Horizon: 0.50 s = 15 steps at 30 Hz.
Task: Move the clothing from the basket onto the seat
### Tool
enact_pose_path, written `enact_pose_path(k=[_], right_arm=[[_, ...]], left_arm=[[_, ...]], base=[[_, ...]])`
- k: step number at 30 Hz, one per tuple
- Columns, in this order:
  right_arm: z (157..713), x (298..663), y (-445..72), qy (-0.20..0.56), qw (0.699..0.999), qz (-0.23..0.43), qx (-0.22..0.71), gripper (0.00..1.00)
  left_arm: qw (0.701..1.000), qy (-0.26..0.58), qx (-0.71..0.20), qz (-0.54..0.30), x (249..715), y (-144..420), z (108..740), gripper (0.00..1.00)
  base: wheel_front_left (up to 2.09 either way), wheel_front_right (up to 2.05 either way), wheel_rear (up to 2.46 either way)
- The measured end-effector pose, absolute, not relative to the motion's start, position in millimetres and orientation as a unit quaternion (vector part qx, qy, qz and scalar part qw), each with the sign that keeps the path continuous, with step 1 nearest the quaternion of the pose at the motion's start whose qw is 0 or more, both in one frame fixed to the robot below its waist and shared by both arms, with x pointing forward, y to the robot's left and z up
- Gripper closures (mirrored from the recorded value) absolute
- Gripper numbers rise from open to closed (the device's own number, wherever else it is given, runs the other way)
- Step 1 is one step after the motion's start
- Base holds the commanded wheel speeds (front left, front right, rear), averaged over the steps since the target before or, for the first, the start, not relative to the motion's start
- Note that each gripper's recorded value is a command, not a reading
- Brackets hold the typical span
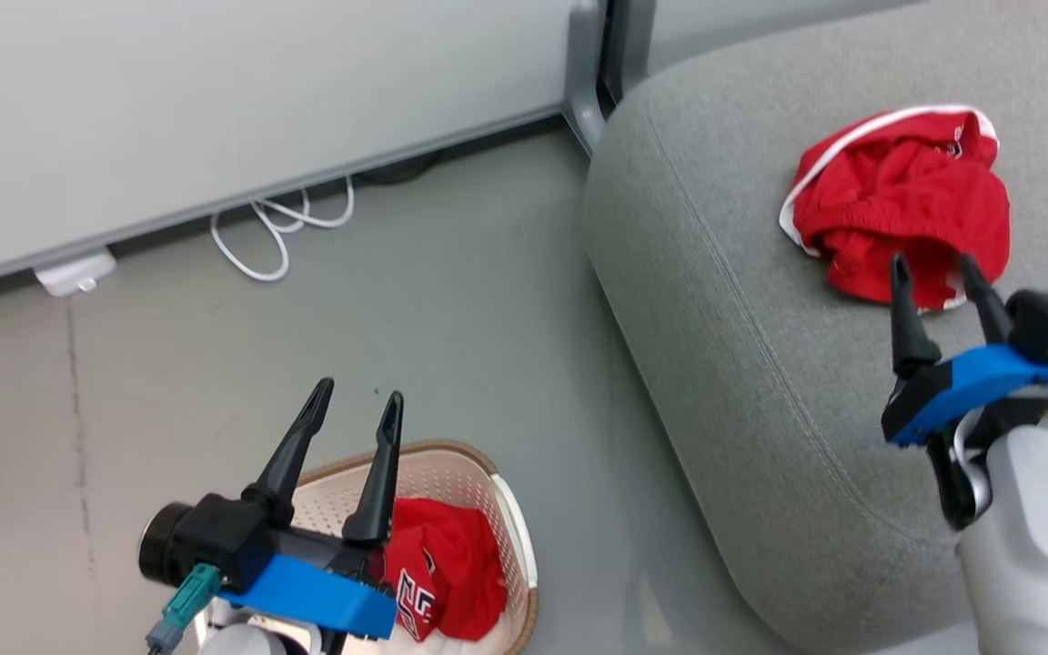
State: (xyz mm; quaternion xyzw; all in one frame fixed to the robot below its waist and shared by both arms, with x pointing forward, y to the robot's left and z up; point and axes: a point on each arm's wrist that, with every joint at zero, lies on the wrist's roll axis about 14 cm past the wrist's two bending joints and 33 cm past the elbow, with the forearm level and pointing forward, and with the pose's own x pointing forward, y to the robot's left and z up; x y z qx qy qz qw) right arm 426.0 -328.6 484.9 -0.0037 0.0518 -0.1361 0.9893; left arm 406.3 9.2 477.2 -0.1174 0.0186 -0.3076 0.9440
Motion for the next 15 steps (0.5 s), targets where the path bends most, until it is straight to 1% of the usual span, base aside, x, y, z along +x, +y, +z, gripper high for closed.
enact_pose_path(k=[9,15], right_arm=[[500.9,403.4,-276.4,-0.005,0.997,-0.081,-0.002,0.00],[501.5,387.5,-240.7,-0.014,0.999,-0.046,0.002,0.00]], left_arm=[[0.963,0.015,-0.112,-0.246,390.0,47.9,482.3,0.00],[0.974,0.013,-0.110,-0.197,380.2,78.5,482.7,0.00]], base=[[0.00,0.00,0.00],[0.00,0.00,0.00]])
